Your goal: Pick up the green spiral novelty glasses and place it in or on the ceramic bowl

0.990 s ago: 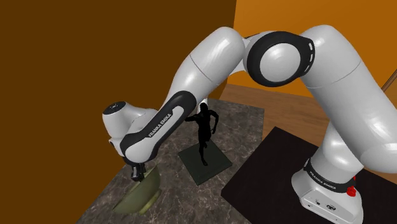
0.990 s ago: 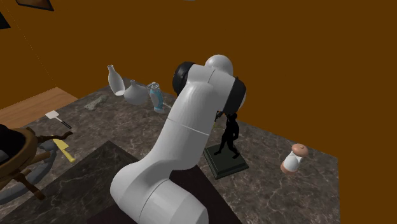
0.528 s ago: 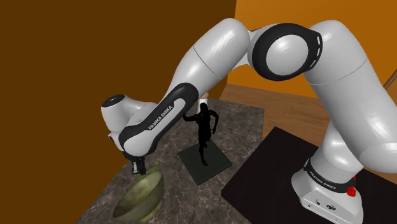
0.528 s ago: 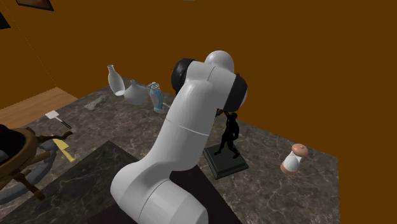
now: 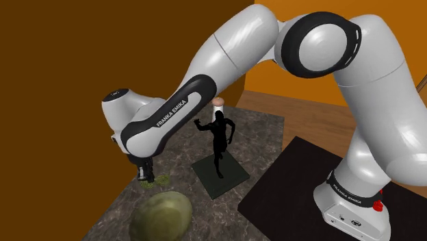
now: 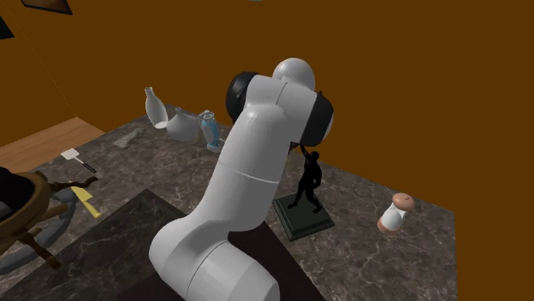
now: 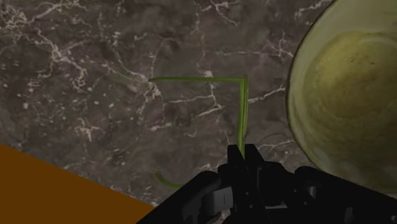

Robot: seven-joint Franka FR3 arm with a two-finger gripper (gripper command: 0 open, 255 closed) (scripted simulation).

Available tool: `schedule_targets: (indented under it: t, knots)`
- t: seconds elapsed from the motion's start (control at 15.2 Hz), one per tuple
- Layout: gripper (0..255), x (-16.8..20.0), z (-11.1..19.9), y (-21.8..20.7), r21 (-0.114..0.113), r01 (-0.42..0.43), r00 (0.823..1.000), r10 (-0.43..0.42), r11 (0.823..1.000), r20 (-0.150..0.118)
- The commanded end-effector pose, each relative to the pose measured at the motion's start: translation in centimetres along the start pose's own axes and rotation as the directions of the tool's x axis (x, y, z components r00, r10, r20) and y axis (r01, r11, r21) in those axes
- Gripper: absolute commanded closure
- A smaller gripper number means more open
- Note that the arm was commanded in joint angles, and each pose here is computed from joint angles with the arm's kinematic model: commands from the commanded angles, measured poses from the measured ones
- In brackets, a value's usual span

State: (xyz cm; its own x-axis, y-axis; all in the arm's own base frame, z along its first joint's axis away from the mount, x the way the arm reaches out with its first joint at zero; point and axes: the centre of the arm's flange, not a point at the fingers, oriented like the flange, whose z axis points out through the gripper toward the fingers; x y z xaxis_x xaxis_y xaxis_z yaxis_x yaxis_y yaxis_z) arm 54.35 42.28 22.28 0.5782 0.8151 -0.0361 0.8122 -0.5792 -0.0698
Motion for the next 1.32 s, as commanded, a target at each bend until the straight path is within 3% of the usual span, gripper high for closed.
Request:
schedule_targets:
  t: [0.0, 1.25]
  knots:
    - [255, -0.2, -1.1, 0.0, 0.000, 0.000, 1.000, 0.000, 1.000, 0.000]
    - [255, -1.1, -10.2, -1.9, 0.000, 0.000, 1.000, 0.000, 1.000, 0.000]
